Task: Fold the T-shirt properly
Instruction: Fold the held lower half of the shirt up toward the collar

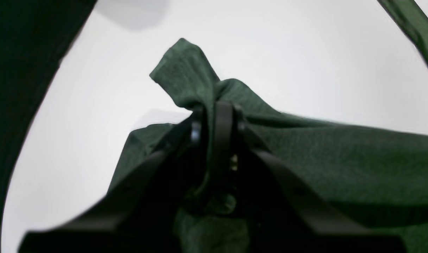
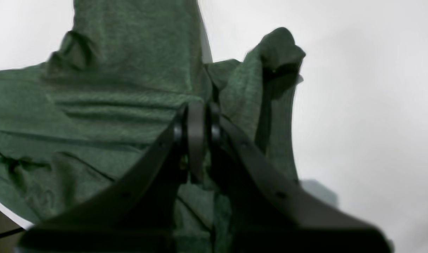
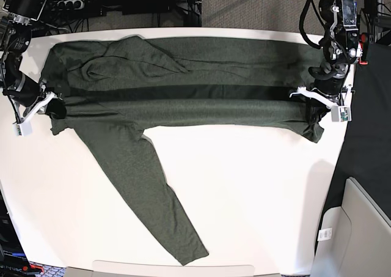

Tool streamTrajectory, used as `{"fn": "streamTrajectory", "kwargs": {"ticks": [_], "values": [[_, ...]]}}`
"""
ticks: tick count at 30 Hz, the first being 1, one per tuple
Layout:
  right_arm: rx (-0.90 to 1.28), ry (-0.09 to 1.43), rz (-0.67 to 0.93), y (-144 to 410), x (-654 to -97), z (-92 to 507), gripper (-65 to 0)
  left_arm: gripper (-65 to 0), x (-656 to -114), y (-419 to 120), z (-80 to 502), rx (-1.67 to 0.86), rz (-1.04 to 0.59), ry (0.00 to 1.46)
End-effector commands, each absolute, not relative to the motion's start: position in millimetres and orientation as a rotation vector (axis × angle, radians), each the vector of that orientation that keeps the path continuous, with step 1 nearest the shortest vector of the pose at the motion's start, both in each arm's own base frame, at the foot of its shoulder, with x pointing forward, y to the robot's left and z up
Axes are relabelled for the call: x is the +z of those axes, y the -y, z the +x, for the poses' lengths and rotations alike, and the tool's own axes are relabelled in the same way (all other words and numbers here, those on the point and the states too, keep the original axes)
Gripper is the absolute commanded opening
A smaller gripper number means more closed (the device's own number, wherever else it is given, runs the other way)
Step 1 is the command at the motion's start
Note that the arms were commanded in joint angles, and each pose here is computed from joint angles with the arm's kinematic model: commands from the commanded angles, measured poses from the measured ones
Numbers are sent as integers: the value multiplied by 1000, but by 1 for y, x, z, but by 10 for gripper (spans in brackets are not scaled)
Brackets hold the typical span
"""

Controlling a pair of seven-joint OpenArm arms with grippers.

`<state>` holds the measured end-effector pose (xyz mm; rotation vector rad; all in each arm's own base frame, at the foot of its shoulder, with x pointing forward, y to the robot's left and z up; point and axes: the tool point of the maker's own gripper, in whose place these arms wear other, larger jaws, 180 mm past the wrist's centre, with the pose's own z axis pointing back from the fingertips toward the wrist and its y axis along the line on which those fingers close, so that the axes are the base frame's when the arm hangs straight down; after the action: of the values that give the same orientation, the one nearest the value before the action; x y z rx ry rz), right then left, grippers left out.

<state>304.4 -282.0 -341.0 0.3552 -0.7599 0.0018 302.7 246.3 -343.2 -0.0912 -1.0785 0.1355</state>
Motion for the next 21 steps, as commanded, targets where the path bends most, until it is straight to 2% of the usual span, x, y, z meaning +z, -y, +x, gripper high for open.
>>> {"fn": "streamTrajectory", "kwargs": {"ticks": [1,7,21], "values": [[17,807,335,290,-324,313,-648,-650,-327,-253,309,127,-69,1133],[16,790,334,289,-330,307,-648,-650,-336,-255,302,130,-65,1108],[17,758,333,288,-339,298,-648,-644,-395,-280,290,223,-34,956]]}}
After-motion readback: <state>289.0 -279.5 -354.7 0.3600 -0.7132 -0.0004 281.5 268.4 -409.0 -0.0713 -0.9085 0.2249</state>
